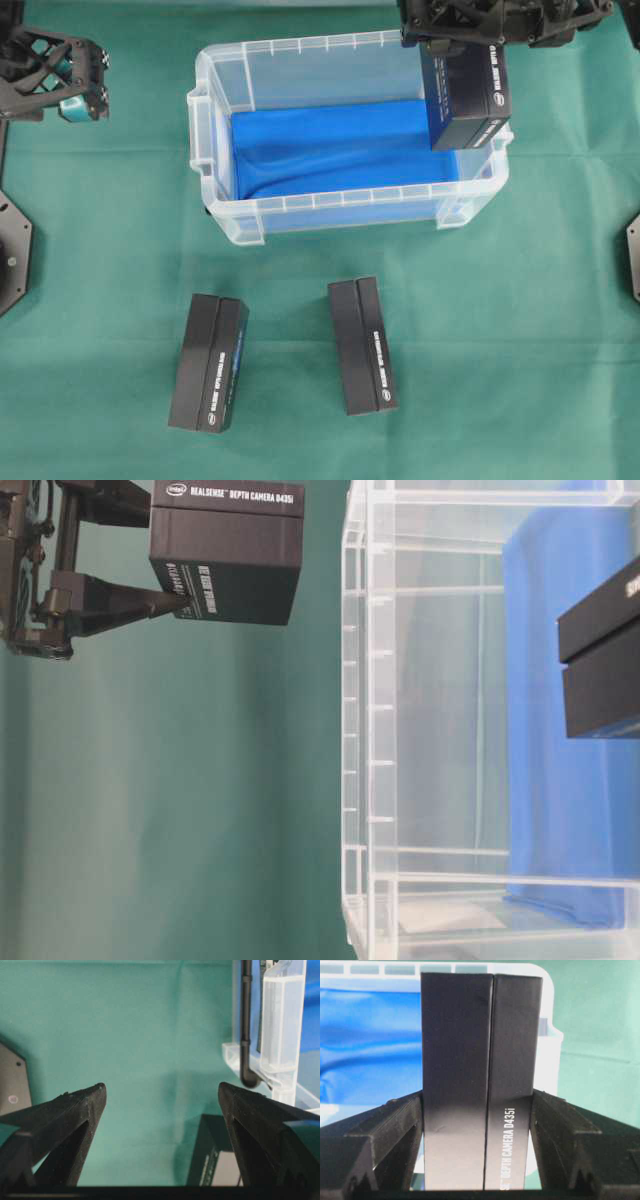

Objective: Take out the box from the case.
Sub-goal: 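Lift the gripped right box up out of the case, then carry the box with the right gripper to the table front-right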

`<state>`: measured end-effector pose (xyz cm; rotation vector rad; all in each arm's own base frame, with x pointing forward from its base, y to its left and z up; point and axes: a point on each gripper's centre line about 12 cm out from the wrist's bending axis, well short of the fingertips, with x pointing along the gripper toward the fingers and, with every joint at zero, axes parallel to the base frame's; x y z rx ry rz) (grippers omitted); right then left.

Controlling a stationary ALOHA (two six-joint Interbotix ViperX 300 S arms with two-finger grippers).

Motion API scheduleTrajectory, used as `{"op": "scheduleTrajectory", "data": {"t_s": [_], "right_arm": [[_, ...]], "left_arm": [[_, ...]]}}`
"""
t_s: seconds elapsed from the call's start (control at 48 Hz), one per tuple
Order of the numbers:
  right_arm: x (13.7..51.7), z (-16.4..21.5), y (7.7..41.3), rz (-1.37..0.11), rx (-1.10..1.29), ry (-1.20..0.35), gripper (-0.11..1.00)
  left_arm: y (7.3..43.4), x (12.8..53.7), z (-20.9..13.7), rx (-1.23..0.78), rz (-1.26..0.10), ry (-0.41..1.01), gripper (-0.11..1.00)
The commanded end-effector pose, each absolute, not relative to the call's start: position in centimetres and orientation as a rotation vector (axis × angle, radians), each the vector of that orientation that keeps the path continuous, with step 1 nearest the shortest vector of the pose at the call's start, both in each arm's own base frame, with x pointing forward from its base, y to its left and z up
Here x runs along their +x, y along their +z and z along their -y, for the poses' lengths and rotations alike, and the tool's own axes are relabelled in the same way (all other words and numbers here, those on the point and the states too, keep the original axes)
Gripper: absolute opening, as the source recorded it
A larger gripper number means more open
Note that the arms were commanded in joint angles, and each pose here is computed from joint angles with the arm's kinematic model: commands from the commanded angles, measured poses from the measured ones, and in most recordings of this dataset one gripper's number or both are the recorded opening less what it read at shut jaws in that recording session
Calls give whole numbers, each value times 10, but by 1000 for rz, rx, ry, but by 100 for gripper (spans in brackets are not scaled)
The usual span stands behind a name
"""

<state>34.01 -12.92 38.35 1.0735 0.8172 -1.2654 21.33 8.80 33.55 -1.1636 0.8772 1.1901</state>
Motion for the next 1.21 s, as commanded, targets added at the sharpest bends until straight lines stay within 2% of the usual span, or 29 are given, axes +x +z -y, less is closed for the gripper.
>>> {"op": "scheduleTrajectory", "data": {"t_s": [0.0, 0.709, 1.189], "right_arm": [[332, 127, 406, -757, 1084, -1232, 64], [337, 113, 406, -769, 1073, -1204, 64], [347, 58, 405, -803, 1078, -1151, 65]], "left_arm": [[342, 214, -87, -1166, -857, 1173, 96], [341, 214, -86, -1164, -861, 1172, 96], [341, 213, -87, -1165, -860, 1173, 96]]}}
